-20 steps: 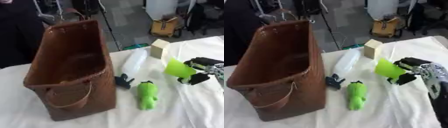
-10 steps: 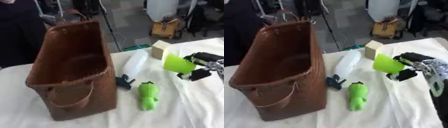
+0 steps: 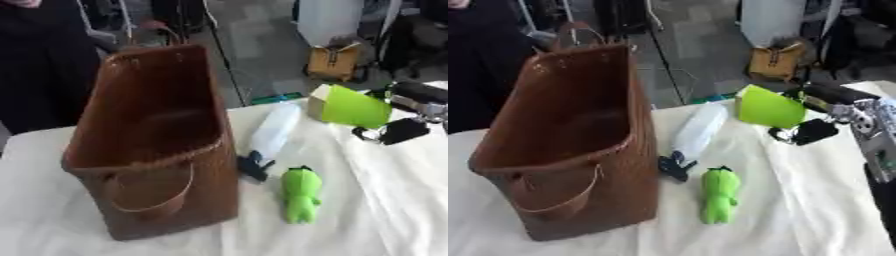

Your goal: Pick up objects on the table and place them in the box.

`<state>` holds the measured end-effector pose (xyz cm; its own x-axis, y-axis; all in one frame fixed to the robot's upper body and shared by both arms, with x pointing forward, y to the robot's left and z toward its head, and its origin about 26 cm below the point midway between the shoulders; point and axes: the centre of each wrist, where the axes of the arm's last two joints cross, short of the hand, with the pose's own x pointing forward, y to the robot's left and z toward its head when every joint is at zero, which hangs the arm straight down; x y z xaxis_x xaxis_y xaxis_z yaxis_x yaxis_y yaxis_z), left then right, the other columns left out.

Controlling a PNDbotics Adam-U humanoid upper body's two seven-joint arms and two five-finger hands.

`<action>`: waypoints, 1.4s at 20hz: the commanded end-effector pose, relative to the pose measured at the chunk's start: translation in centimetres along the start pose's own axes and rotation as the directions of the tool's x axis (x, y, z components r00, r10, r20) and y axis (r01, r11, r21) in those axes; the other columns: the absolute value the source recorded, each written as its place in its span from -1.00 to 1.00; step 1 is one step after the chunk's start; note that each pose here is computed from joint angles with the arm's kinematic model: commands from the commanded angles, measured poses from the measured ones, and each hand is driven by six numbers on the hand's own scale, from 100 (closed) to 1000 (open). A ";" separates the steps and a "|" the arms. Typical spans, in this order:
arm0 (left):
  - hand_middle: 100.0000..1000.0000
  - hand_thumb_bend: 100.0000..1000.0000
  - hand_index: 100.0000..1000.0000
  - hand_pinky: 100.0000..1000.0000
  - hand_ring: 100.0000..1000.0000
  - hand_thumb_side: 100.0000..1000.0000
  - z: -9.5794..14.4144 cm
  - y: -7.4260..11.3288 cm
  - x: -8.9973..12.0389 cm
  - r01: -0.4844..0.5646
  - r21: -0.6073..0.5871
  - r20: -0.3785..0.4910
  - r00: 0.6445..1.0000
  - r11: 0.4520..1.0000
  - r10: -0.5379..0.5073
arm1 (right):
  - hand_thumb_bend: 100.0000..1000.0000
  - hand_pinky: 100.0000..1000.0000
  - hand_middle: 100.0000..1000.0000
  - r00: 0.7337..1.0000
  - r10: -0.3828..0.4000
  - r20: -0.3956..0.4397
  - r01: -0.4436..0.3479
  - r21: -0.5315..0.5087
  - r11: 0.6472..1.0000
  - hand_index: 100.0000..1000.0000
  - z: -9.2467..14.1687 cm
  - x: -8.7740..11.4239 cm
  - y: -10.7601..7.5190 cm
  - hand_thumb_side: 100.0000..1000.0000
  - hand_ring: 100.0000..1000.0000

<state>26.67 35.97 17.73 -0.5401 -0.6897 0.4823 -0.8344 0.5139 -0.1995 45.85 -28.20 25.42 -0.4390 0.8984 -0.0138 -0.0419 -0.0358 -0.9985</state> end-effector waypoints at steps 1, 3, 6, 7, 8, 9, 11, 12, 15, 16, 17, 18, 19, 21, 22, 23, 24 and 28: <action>0.52 -1.00 0.38 0.43 0.35 0.57 -1.3 0.0 0.5 -0.007 0.001 0.055 0.998 1.000 0.007 | -1.00 0.93 -0.31 1.000 0.023 0.014 -0.022 -0.062 0.998 -0.20 0.8 0.1 -3.0 -0.04 0.57; 0.51 -1.00 0.38 0.43 0.35 0.57 -1.3 0.0 0.5 -0.008 0.001 0.057 0.998 1.000 0.008 | -1.00 0.92 -0.32 0.999 0.022 0.024 -0.020 -0.077 0.997 -0.21 0.8 0.3 -3.6 -0.06 0.56; 0.51 -1.00 0.38 0.43 0.35 0.57 -1.4 -0.1 0.5 -0.009 -0.001 0.058 0.998 1.000 0.009 | -1.00 0.92 -0.32 0.999 0.020 0.039 -0.016 -0.096 0.995 -0.21 0.7 0.7 -4.6 -0.07 0.55; 0.52 -1.00 0.38 0.44 0.35 0.57 -1.4 -0.1 0.5 -0.011 -0.002 0.059 0.998 1.000 0.011 | -1.00 0.91 -0.33 0.999 0.022 0.046 -0.017 -0.106 0.994 -0.22 0.6 0.9 -5.0 -0.07 0.54; 0.52 -1.00 0.38 0.44 0.35 0.57 -1.4 -0.2 0.6 -0.013 -0.002 0.059 0.998 1.000 0.014 | -1.00 0.91 -0.33 0.998 0.023 0.054 -0.016 -0.116 0.993 -0.22 0.6 1.1 -5.5 -0.07 0.54; 0.52 -1.00 0.38 0.44 0.35 0.57 -1.4 -0.2 0.6 -0.015 -0.002 0.059 0.998 1.000 0.015 | -1.00 0.91 -0.33 0.998 0.021 0.060 -0.014 -0.121 0.993 -0.22 0.5 1.2 -5.8 -0.07 0.54; 0.52 -1.00 0.38 0.44 0.35 0.57 -1.4 -0.3 0.6 -0.019 -0.003 0.061 0.998 1.000 0.019 | -1.00 0.91 -0.34 0.997 0.020 0.070 -0.011 -0.130 0.991 -0.23 0.4 1.5 -6.3 -0.08 0.53; 0.52 -1.00 0.38 0.44 0.35 0.57 -1.5 -0.4 0.7 -0.023 -0.003 0.064 0.998 1.000 0.023 | -1.00 0.91 -0.34 0.997 0.021 0.080 -0.010 -0.138 0.990 -0.23 0.3 1.7 -6.8 -0.08 0.53; 0.52 -1.00 0.38 0.44 0.35 0.57 -1.6 -0.7 0.8 -0.035 -0.005 0.068 0.997 0.999 0.036 | -1.00 0.89 -0.34 0.995 0.014 0.103 0.002 -0.153 0.988 -0.24 0.1 2.2 -7.9 -0.07 0.51; 0.52 -1.00 0.38 0.44 0.35 0.57 -1.7 -0.8 0.9 -0.040 -0.005 0.070 0.997 0.999 0.040 | -1.00 0.89 -0.34 0.994 0.009 0.109 0.008 -0.157 0.987 -0.24 0.0 2.4 -8.3 -0.07 0.51; 0.52 -1.00 0.38 0.44 0.35 0.57 -1.8 -0.9 0.9 -0.044 -0.005 0.071 0.996 0.999 0.044 | -1.00 0.88 -0.35 0.993 0.006 0.115 0.013 -0.161 0.987 -0.24 -0.1 2.6 -8.6 -0.07 0.50; 0.52 -1.00 0.38 0.44 0.35 0.57 -1.9 -1.0 1.0 -0.050 -0.004 0.074 0.996 0.999 0.050 | -1.00 0.88 -0.35 0.993 0.004 0.122 0.016 -0.166 0.986 -0.24 -0.2 2.8 -9.0 -0.07 0.50; 0.52 -1.00 0.38 0.44 0.35 0.57 -1.9 -1.1 1.1 -0.055 -0.004 0.077 0.996 0.998 0.055 | -1.00 0.88 -0.35 0.992 0.003 0.127 0.019 -0.170 0.985 -0.24 -0.2 2.9 -9.4 -0.07 0.50; 0.52 -1.00 0.38 0.44 0.35 0.57 -2.0 -1.2 1.2 -0.064 -0.005 0.080 0.995 0.998 0.064 | -1.00 0.88 -0.35 0.991 0.001 0.132 0.022 -0.174 0.984 -0.24 -0.4 3.2 -9.8 -0.07 0.50; 0.52 -1.00 0.38 0.44 0.35 0.57 -2.1 -1.3 1.2 -0.068 -0.005 0.082 0.994 0.998 0.069 | -1.00 0.88 -0.35 0.991 -0.001 0.134 0.024 -0.176 0.984 -0.24 -0.4 3.3 -10.0 -0.07 0.50; 0.52 -1.00 0.38 0.44 0.35 0.57 -2.2 -1.4 1.3 -0.066 -0.005 0.083 0.994 0.998 0.067 | -1.00 0.87 -0.35 0.990 0.000 0.140 0.025 -0.179 0.983 -0.25 -0.5 3.4 -10.3 -0.07 0.49; 0.52 -1.00 0.38 0.44 0.35 0.57 -2.2 -1.5 1.3 -0.072 -0.004 0.084 0.994 0.997 0.072 | -1.00 0.87 -0.35 0.990 0.001 0.144 0.026 -0.184 0.983 -0.25 -0.6 3.6 -10.7 -0.07 0.49; 0.52 -1.00 0.38 0.44 0.35 0.57 -2.4 -1.7 1.5 -0.088 -0.003 0.090 0.992 0.996 0.088 | -1.00 0.86 -0.36 0.987 0.003 0.161 0.031 -0.211 0.977 -0.26 -0.8 4.3 -11.8 -0.09 0.48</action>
<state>27.71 35.07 19.63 -0.5999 -0.6735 0.4319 -0.7957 0.5585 -0.2343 45.51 -23.82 35.58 -0.5707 0.8212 0.0062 0.1009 0.0776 -0.9919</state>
